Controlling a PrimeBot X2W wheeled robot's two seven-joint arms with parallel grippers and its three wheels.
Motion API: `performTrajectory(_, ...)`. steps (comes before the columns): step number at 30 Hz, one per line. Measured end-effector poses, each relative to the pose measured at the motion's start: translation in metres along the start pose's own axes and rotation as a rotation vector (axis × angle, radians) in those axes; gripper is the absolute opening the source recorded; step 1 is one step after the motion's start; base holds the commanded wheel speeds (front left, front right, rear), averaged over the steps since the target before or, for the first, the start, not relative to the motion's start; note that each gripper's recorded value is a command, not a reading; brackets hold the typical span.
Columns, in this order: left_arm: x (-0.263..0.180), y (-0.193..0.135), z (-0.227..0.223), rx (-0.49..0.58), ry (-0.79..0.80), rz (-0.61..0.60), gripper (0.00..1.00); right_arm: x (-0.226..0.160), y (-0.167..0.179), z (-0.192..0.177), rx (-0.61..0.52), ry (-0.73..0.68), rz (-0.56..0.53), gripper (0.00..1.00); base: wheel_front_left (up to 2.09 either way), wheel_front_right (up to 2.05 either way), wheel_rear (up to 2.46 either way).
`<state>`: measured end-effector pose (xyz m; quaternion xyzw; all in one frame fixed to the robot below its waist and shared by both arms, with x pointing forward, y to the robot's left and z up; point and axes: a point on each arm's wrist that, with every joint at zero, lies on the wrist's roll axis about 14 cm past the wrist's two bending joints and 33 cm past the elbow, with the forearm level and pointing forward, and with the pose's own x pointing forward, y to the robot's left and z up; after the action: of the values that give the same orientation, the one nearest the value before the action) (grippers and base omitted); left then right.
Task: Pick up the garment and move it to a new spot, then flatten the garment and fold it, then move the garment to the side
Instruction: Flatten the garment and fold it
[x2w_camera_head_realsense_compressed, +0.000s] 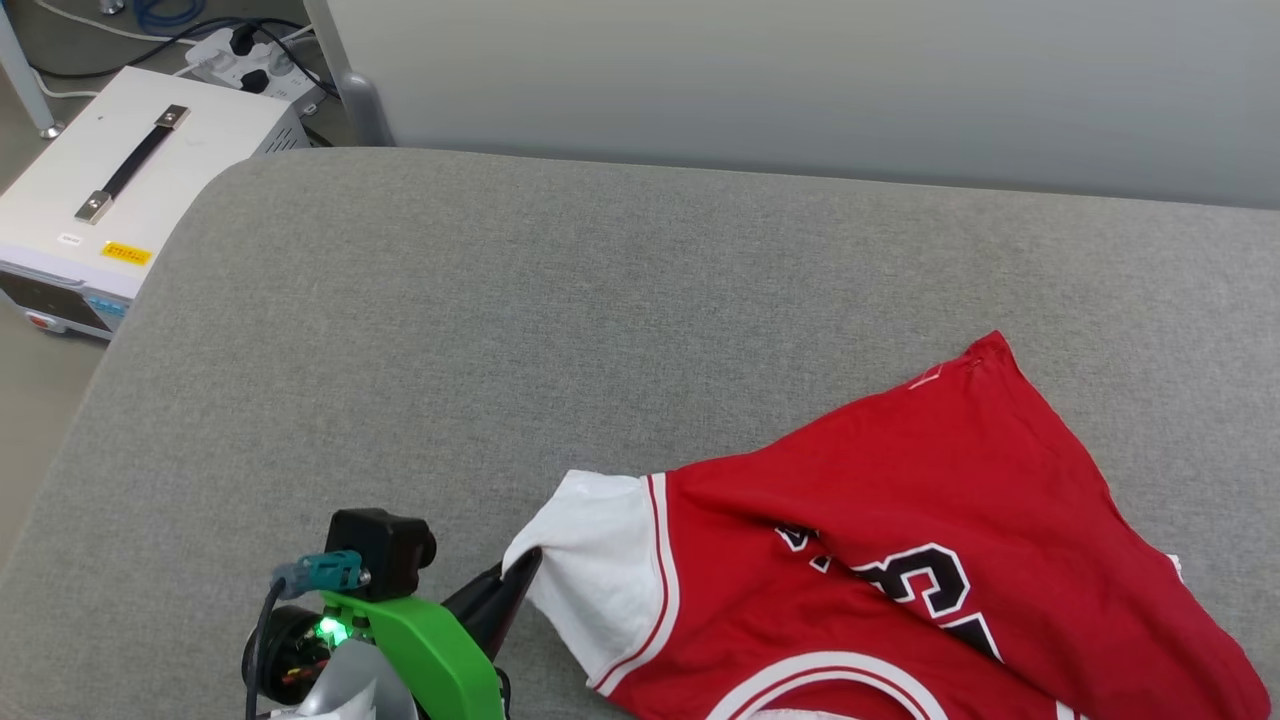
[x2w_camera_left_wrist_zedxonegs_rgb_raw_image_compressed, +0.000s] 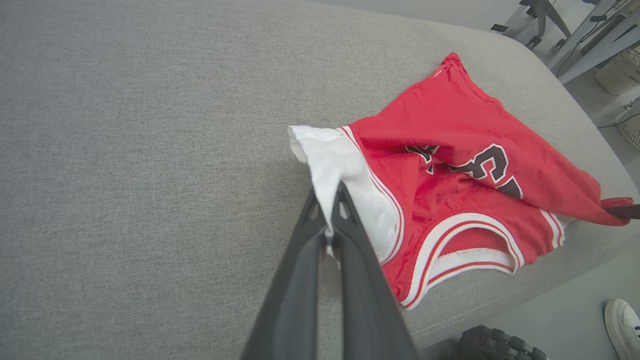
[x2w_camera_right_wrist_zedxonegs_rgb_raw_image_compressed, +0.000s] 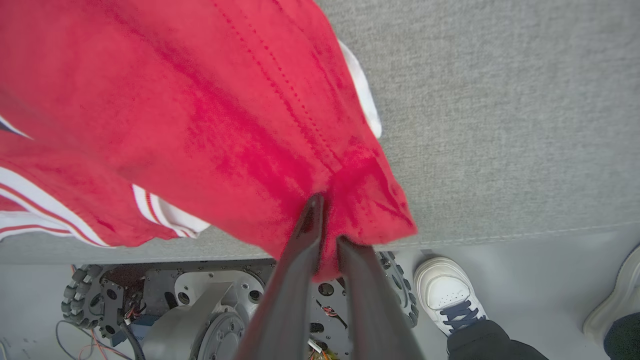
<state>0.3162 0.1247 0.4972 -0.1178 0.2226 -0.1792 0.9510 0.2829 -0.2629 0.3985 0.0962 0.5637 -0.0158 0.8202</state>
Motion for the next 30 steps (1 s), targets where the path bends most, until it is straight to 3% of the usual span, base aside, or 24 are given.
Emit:
performTrajectory(4, 0.0, 0.0, 0.0, -0.001, 0.001, -0.003, 0.0, -0.007, 0.012, 0.018, -0.048, -0.049, 0.034, 1.0, 0.0, 0.0, 0.0)
performTrajectory(10, 0.003, -0.002, 0.002, -0.003, 0.002, -0.011, 0.0, -0.033, 0.062, 0.094, -0.185, -0.223, 0.145, 1.0, 0.0, 0.0, 0.0)
performTrajectory(14, 0.007, 0.0, 0.007, 0.007, -0.001, -0.018, 0.0, -0.034, 0.093, 0.13, -0.279, -0.263, 0.183, 1.0, 0.0, 0.0, 0.0)
performTrajectory(18, 0.013, 0.003, 0.01, 0.003, 0.003, -0.016, 0.0, -0.018, 0.117, 0.156, -0.34, -0.252, 0.195, 1.0, 0.0, 0.0, 0.0)
performTrajectory(24, 0.022, 0.01, 0.004, -0.002, 0.032, -0.014, 0.0, 0.017, 0.12, 0.195, -0.367, -0.2, 0.133, 1.0, 0.0, 0.0, 0.0)
performTrajectory(30, 0.026, 0.023, -0.004, -0.014, 0.057, 0.028, 0.0, 0.061, 0.135, 0.207, -0.395, -0.119, 0.125, 1.0, 0.0, 0.0, 0.0)
